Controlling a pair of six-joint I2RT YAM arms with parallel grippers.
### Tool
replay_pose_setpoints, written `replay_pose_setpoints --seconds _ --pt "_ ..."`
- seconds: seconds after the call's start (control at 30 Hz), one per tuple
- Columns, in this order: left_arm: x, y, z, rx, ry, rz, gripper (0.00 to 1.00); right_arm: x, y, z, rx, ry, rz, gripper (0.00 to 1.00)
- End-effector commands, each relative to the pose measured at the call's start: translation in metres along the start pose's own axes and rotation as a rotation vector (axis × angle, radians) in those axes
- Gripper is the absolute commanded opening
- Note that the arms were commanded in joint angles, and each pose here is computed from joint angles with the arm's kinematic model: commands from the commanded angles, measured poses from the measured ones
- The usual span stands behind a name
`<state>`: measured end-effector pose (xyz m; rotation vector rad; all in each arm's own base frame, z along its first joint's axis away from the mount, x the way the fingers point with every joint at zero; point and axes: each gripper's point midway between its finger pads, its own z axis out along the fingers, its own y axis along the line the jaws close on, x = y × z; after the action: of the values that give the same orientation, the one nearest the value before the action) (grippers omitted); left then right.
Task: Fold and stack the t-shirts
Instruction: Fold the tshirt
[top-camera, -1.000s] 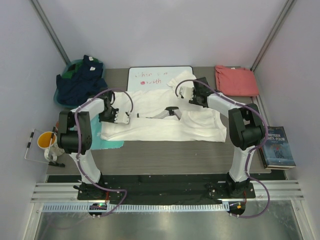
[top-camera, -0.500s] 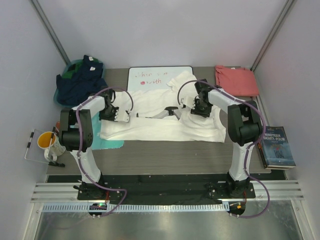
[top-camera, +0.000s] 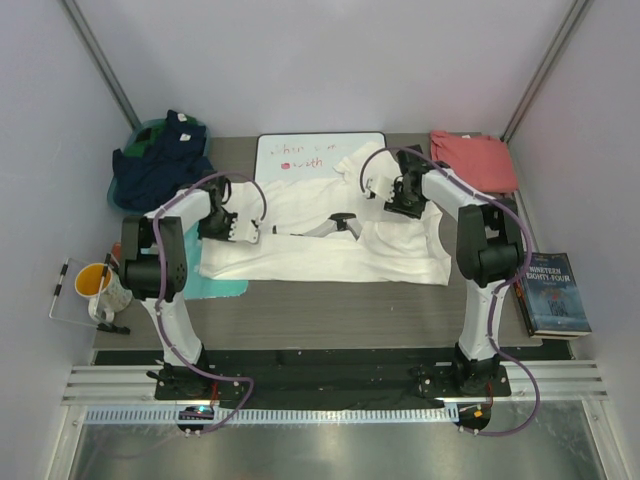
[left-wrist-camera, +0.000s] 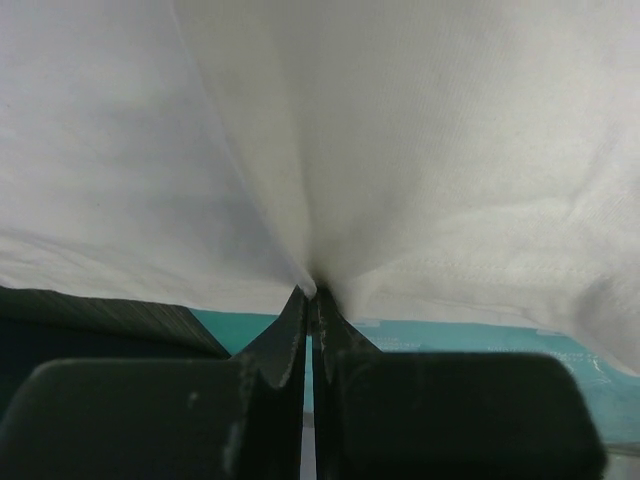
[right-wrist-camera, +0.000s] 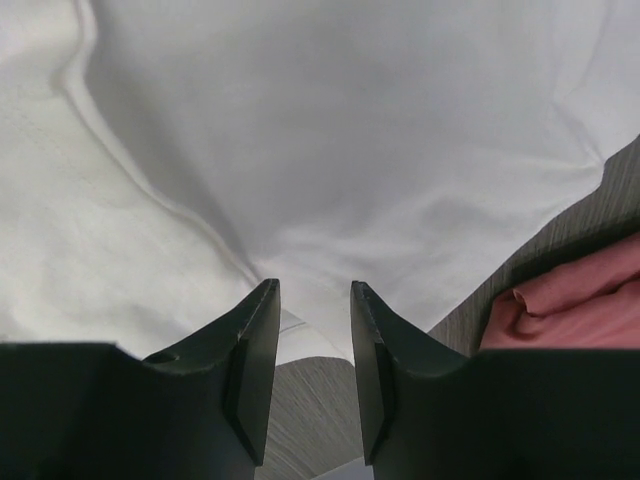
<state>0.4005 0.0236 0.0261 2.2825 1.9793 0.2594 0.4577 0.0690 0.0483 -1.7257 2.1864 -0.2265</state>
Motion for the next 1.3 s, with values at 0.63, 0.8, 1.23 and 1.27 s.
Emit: replay_pose_setpoints --seconds 0.63,0.8,1.23,1.27 --pt "0.024 0.005 -0.003 0.059 0.118 -0.016 0.00 0.032 -0.011 0.047 0.060 0.094 0.054 0.34" --pt "0.029 0.001 -0.001 0.085 0.141 -0.019 0.00 0.034 -0.011 0.047 0.063 0.098 0.048 0.34" --pt "0.042 -0.007 0.003 0.129 0.175 -0.020 0.00 0.033 -0.012 0.045 0.068 0.094 0.053 0.33" --pt "0.043 -0.007 0.003 0.128 0.175 -0.023 0.00 0.034 -0.013 0.045 0.068 0.095 0.054 0.33"
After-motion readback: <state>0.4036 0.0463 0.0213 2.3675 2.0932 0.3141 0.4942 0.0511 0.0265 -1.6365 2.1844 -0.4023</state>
